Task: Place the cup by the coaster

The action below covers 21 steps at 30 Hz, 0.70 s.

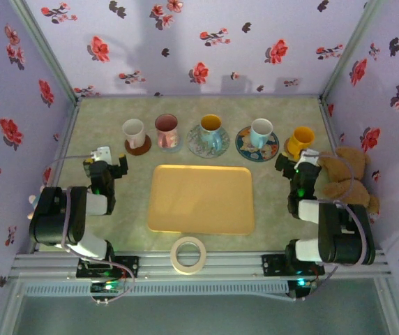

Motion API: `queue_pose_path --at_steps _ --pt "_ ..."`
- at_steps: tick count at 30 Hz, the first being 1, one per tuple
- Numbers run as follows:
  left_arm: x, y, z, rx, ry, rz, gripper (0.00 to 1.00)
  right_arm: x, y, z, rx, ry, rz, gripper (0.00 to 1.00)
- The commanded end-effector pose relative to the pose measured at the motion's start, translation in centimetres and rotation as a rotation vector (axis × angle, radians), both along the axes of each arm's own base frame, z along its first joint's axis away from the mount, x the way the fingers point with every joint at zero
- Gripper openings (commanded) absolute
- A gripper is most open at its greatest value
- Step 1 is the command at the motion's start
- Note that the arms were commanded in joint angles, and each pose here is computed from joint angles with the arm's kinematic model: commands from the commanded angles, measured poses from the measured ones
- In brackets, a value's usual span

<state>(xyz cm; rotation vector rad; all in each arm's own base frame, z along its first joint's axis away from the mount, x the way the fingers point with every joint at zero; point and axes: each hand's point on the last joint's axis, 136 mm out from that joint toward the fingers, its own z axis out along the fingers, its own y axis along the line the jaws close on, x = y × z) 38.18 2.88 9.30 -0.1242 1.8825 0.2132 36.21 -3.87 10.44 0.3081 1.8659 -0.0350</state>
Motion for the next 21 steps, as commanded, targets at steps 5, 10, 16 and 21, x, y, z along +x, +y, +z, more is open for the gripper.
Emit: queue_pose_path --at_steps 5,10,16,21 --pt "1.5 -0.7 0.2 -0.025 0.03 -0.063 1.0 1.9 2.7 0.5 -0.01 -0.012 0.181 1.0" --pt "1.5 -0.8 0.2 -0.025 0.03 -0.066 1.0 2.7 4.9 -0.4 -0.01 0.027 0.321 1.0" --pt "1.5 -0.7 0.2 -0.027 0.031 -0.064 1.0 3.1 5.0 -0.7 -0.004 0.053 0.325 1.0" --pt "1.5 -0.7 0.2 -0.026 0.032 -0.064 1.0 3.6 4.8 -1.0 0.002 0.08 0.32 1.0"
